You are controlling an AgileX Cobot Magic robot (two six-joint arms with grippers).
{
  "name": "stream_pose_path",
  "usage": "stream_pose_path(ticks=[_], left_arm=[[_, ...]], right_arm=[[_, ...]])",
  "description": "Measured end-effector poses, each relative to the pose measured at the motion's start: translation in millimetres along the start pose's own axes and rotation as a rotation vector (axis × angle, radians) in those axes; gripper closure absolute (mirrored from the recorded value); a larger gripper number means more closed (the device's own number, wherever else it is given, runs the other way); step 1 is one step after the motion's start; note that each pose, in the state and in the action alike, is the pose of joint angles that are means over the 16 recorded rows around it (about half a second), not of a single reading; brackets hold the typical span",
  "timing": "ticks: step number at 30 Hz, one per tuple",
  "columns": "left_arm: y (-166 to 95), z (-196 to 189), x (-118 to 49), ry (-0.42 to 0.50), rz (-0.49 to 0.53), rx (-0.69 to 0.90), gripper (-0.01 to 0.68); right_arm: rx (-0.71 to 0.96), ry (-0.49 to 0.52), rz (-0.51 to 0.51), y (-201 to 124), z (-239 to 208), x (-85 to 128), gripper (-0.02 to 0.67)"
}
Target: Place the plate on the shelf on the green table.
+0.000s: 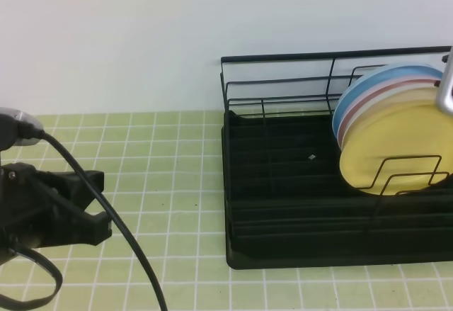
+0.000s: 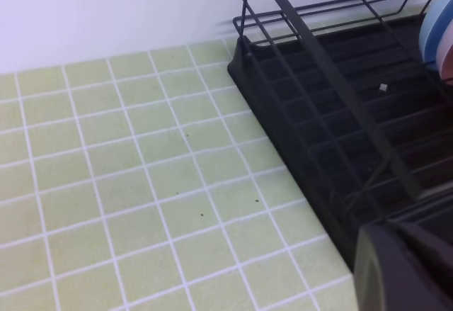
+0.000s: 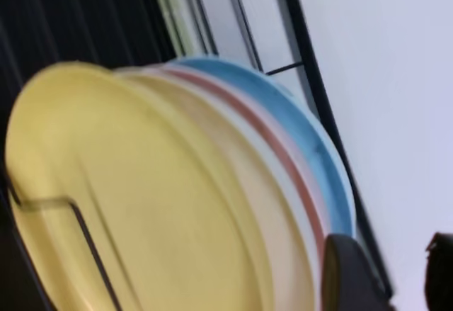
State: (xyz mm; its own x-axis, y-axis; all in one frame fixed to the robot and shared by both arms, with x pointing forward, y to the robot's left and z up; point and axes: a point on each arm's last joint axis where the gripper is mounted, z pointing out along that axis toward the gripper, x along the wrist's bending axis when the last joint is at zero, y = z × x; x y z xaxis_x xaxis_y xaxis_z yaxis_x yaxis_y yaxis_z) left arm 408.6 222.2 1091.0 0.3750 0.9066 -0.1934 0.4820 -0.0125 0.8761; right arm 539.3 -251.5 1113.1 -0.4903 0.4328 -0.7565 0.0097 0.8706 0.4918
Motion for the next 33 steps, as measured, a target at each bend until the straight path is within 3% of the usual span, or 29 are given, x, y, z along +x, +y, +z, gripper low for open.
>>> stream_pose_path(ticks=[10, 16, 24, 33], left_arm=[[1.3, -6.7, -1.0, -0.006, -0.001, -0.02, 0.675], [-2.4, -13.5, -2.0, -0.019, -0.014, -0.026, 0.675], [-21.2, -18.2, 0.5, -0.03, -0.056, -0.052, 0.675], [-42.3, -15.2, 9.1, -0.001, -0.112, -0.141, 0.675]], right_arm=[[-0.153, -0.088, 0.59, 14.6, -50.5, -6.4, 0.62], [-0.274, -0.141, 0.825, 11.7, -104.7, 13.6, 0.649], [-0.39, -0.194, 0.931, -17.2, -167.4, 81.1, 0.652], [-0.425, -0.176, 0.947, -49.7, -179.7, 147.2, 0.652]])
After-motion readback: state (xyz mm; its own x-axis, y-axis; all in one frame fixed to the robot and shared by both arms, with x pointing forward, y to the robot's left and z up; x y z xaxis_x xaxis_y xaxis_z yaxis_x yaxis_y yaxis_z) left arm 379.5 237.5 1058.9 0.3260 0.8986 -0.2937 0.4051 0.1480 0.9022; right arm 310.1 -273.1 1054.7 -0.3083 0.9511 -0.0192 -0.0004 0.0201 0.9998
